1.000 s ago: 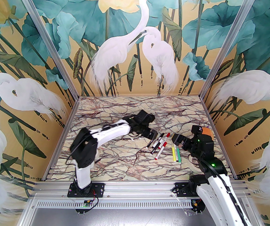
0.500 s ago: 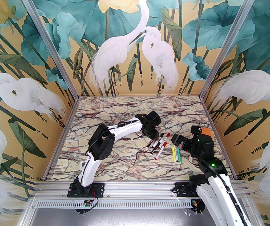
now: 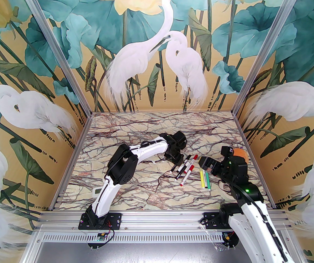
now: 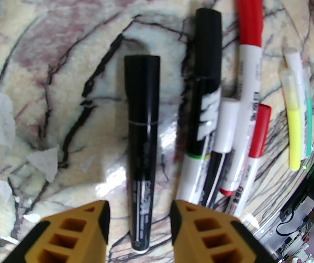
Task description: Open the pen caps
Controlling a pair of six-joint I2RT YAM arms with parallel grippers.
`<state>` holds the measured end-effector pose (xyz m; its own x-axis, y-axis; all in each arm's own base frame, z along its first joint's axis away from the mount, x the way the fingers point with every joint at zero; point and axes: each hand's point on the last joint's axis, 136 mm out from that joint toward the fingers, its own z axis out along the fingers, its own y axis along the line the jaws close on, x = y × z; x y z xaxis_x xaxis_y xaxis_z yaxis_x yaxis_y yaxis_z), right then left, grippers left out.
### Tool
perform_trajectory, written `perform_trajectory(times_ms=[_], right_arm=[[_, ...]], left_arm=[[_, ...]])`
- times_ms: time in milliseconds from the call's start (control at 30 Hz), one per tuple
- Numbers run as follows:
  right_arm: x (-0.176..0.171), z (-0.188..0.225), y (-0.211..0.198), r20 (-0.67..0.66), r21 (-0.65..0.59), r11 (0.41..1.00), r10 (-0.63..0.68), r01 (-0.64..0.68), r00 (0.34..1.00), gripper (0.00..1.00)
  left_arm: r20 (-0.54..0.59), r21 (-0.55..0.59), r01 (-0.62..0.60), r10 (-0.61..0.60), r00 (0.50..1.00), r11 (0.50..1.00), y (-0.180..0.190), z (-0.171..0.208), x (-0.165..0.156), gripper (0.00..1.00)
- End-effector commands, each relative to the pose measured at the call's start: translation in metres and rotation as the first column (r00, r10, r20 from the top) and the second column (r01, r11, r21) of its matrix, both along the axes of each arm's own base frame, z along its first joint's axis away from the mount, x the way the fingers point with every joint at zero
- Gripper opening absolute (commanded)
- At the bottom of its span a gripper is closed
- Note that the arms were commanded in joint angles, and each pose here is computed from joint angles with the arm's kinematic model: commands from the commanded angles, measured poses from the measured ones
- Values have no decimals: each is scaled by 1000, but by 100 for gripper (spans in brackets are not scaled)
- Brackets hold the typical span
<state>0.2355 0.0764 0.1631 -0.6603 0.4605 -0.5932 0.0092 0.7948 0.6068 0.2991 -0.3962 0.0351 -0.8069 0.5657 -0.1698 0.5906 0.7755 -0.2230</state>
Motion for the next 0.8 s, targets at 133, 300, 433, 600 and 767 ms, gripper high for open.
perform_trajectory(times_ms=[133, 300, 433, 600, 767], right_arm=[[-1, -4, 4, -12, 26, 1000, 11, -11, 1000, 99], [-3, -9, 6, -24, 33, 999, 14, -14, 1000, 100], [-4, -11, 6, -28, 36, 999, 18, -17, 999, 99], [-4, -12, 8, -30, 47, 999, 22, -20, 999, 100], [-4, -14, 7, -36, 45, 999, 16, -14, 999, 99]], left_arm=[[-30, 31, 30, -29, 999, 999, 0, -8, -3, 35], [-37, 42, 24, -22, 999, 999, -1, -13, -4, 33], [-39, 57, 26, -24, 999, 998, -2, -17, -6, 32], [-14, 90, 26, -25, 1000, 996, -1, -19, -6, 32], [11, 183, 28, -31, 999, 983, 7, -35, -7, 31]])
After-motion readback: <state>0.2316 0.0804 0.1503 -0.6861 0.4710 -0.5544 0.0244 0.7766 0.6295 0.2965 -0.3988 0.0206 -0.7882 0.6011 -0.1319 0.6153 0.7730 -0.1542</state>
